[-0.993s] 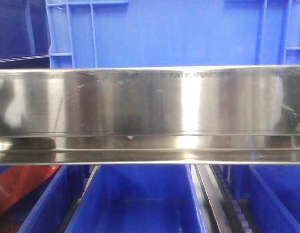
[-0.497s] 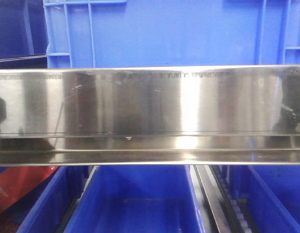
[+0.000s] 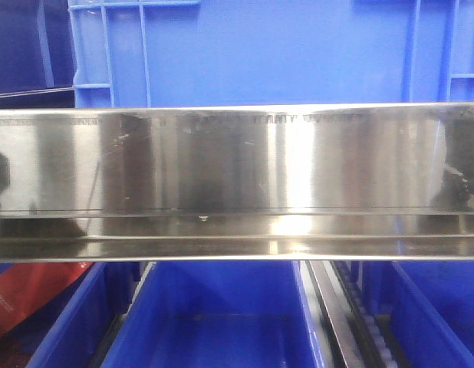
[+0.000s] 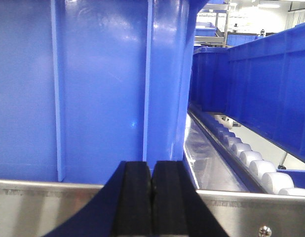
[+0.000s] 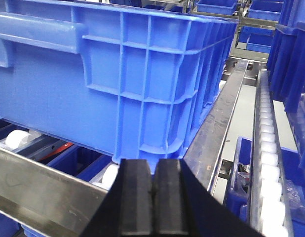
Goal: Place valve from conveyor to right shelf box
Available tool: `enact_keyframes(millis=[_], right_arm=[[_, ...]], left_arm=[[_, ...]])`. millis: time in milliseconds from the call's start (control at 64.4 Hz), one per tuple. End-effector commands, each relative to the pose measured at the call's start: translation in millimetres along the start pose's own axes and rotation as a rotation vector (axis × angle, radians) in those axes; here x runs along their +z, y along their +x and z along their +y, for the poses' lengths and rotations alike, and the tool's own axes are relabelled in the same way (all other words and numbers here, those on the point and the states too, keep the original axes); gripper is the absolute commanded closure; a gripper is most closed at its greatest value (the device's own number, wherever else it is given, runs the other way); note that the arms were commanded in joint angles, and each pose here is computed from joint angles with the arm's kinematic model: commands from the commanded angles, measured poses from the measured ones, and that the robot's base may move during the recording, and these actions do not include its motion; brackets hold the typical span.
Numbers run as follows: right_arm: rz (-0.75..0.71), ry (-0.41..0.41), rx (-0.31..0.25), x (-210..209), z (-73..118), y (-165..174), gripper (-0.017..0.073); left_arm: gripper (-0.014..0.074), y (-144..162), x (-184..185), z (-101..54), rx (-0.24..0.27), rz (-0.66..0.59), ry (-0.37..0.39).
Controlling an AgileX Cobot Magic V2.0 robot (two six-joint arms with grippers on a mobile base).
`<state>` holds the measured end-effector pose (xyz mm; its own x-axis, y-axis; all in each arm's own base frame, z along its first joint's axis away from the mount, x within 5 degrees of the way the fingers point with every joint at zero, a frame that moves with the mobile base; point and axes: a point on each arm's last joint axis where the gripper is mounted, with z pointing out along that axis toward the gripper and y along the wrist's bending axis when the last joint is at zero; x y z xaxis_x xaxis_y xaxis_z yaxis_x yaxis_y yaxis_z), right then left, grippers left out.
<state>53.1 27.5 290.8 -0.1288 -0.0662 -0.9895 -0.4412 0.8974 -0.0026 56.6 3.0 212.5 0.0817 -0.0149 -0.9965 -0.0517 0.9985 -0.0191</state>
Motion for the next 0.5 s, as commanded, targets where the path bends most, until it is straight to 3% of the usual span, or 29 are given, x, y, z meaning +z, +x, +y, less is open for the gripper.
enact_keyframes(millis=[0,78,186,481], right_arm=[[-0.024,0.008,-0.014,-0.2,-0.7,-1.2,0.0722],[-0.021,0.006,-0.008,0.9,-0.5,1.2,0.0722],[-0.064,0.071,-0.01,3.2,-4.9,3.0,0.0722],[-0.092,0.398,0.05,5.6,-26.6,27.2,0.0722]], left_arm=[[0.0704,-2.4,-0.5,0.2,-0.005,-0.025,-0.003],[0.0704,-2.4,-0.5,0.2,-0.005,-0.025,-0.003],[0.0704,-2.4,-0.5,0.2,-0.005,-0.025,-0.003],[0.0704,-2.4,-0.5,0.2,-0.005,-0.025,-0.003]])
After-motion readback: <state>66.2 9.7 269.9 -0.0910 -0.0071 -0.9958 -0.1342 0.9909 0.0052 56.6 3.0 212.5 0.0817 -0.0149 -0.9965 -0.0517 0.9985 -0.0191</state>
